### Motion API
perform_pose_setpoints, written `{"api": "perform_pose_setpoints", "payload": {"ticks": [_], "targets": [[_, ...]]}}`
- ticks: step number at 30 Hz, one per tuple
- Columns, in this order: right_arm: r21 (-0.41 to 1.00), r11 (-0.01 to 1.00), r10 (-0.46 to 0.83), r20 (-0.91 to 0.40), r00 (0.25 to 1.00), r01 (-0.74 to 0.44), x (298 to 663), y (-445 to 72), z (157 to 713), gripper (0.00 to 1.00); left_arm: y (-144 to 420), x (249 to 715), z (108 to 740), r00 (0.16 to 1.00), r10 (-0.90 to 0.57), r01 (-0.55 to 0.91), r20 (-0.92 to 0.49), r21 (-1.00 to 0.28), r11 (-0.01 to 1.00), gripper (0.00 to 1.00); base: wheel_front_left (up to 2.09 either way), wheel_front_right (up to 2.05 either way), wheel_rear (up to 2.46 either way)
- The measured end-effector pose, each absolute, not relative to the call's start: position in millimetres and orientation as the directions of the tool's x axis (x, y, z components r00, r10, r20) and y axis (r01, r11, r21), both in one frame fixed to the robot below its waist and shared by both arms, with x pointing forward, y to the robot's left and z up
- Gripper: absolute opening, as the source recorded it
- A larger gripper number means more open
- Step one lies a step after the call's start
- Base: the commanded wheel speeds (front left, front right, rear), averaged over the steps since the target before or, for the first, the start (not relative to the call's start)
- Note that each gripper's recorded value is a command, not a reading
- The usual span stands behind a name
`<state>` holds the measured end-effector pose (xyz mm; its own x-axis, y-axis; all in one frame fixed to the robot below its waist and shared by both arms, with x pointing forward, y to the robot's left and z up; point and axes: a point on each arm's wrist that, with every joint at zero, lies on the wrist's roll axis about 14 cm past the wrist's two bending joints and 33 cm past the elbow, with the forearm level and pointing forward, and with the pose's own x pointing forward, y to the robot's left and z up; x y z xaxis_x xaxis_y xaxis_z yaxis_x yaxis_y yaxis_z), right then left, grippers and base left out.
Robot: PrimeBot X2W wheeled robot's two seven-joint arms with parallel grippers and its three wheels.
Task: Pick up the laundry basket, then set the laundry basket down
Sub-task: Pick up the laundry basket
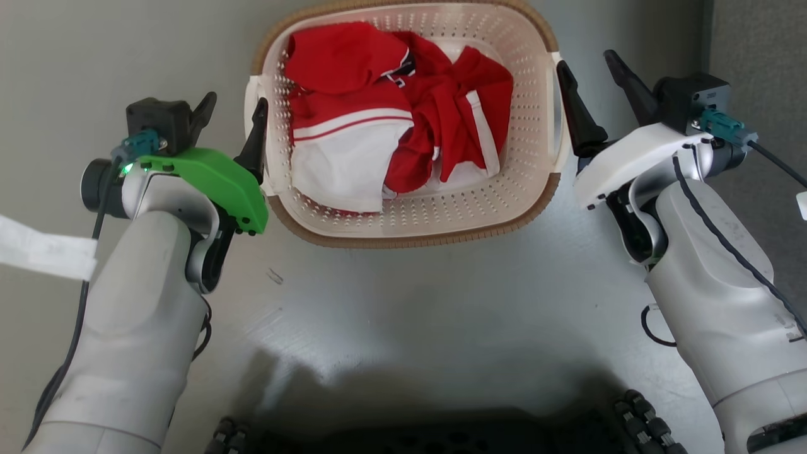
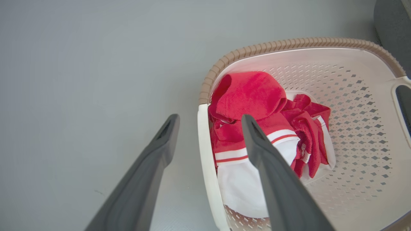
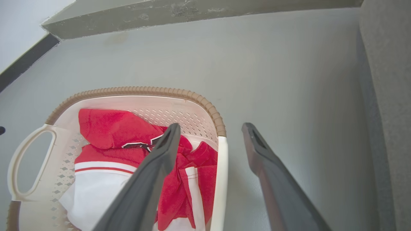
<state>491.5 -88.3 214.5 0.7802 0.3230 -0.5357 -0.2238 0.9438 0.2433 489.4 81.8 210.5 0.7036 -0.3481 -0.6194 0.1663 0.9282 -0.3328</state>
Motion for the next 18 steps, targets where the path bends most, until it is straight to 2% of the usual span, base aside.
{"api": "perform_pose_setpoints", "payload": {"ticks": [8, 18], "targets": [[0.246, 0.945, 0.324, -0.606, 0.726, -0.216, 478.6, -88.5, 183.9, 1.00, 76.1, 477.2, 179.0, 0.627, -0.375, 0.174, -0.683, -0.347, 0.922, 1.00, 0.00, 0.00, 0.00], [0.260, 0.941, 0.337, -0.704, 0.625, -0.215, 454.6, -85.2, 147.2, 1.00, 70.7, 460.5, 143.4, 0.523, -0.385, 0.157, -0.760, -0.359, 0.920, 1.00, 0.00, 0.00, 0.00]]}}
